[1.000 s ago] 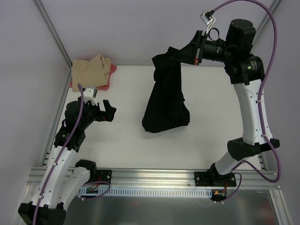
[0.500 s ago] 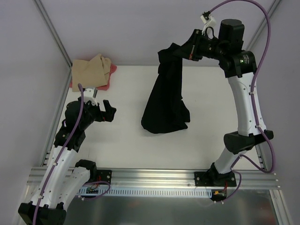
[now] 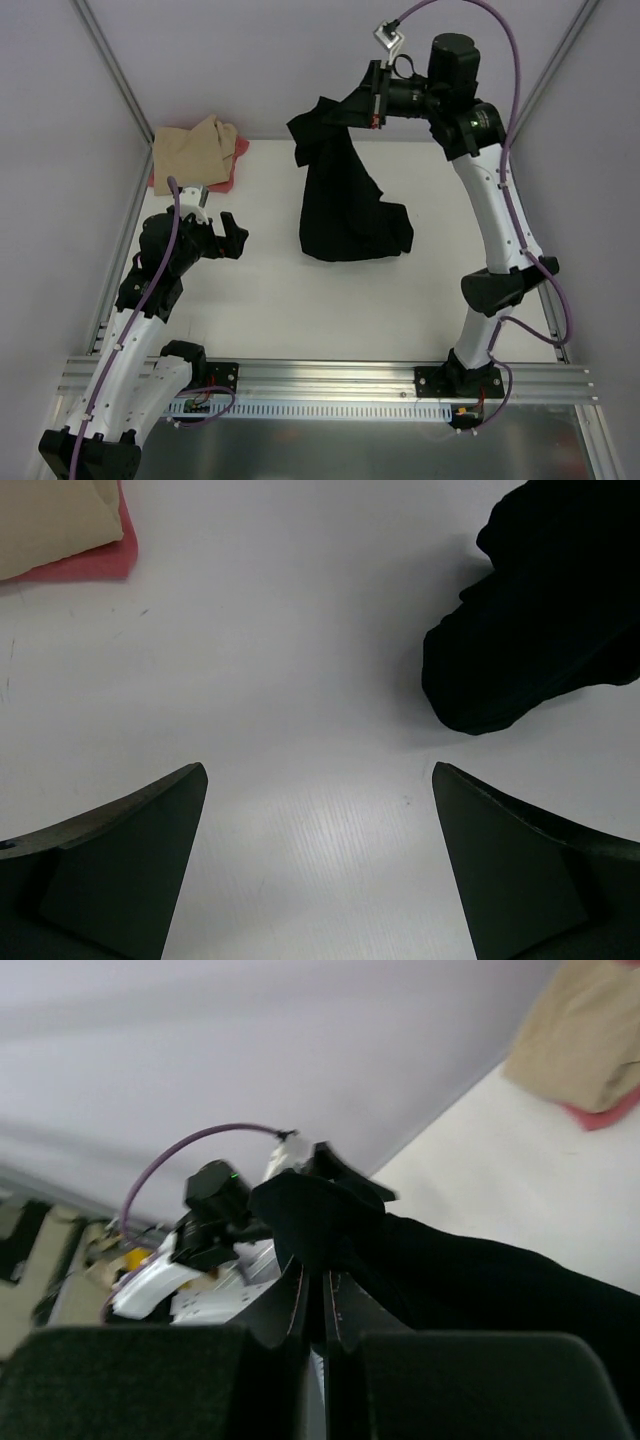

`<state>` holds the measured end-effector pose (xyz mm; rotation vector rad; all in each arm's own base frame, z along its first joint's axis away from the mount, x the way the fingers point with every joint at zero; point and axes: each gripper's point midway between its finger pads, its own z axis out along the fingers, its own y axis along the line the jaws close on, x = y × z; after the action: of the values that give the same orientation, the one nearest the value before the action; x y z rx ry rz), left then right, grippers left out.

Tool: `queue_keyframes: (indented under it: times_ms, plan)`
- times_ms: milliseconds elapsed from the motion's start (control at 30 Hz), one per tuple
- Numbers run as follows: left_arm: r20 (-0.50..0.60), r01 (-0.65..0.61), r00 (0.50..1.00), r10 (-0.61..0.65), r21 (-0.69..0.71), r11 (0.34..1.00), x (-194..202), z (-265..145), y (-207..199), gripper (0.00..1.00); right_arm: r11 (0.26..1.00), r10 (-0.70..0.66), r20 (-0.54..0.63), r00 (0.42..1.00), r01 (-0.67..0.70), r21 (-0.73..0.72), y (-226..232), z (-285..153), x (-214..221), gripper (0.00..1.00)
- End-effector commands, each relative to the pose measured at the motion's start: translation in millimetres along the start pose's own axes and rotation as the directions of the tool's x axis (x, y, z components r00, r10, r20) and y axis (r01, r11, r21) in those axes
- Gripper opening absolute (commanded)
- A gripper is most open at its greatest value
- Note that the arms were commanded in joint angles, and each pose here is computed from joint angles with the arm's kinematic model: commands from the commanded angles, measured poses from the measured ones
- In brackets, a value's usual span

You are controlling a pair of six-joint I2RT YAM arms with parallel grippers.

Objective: Fold and stack the t-shirts
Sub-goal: Move the tshirt to the center of the board

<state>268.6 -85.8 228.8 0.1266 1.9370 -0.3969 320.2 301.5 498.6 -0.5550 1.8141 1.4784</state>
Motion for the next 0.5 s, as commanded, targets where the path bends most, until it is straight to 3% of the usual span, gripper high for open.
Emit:
queue_keyframes:
  times_ms: [0,200,300,367,433,467]
  plan:
    - [0.061,-0.035,0.998,0.035,0.009,0.999,-21.4,-5.4,-4.5,0.99,0.953,-0.021,-0.088,0.996,-0.007,-0.303,70.9,8.4,8.9,0.01]
    - [0.046,-0.034,0.998,0.034,0.004,0.999,-18.1,-2.6,-2.8,0.99,0.845,-0.115,0.005,0.993,0.101,-0.525,154.1,-13.8,-14.9,0.0]
    - [0.032,-0.033,0.999,0.033,0.003,0.999,-16.0,-0.1,-2.3,0.99,0.839,-0.158,0.112,0.981,0.193,-0.509,175.8,-40.9,-33.4,0.01]
    - [0.027,-0.03,0.999,0.03,0.0,1.0,-14.4,0.7,-1.2,0.99,0.868,-0.184,0.264,0.947,0.283,-0.408,185.0,-75.8,-58.8,0.01]
    - [0.028,-0.033,0.999,0.032,0.001,0.999,-15.1,0.9,-1.7,0.99,0.916,-0.233,0.38,0.895,0.333,-0.222,155.5,-100.5,-83.2,0.01]
    - [0.026,-0.033,0.999,0.034,-0.004,0.999,-14.6,1.2,-0.7,0.99,0.923,-0.279,0.485,0.829,0.371,-0.104,168.6,-126.8,-93.3,0.0]
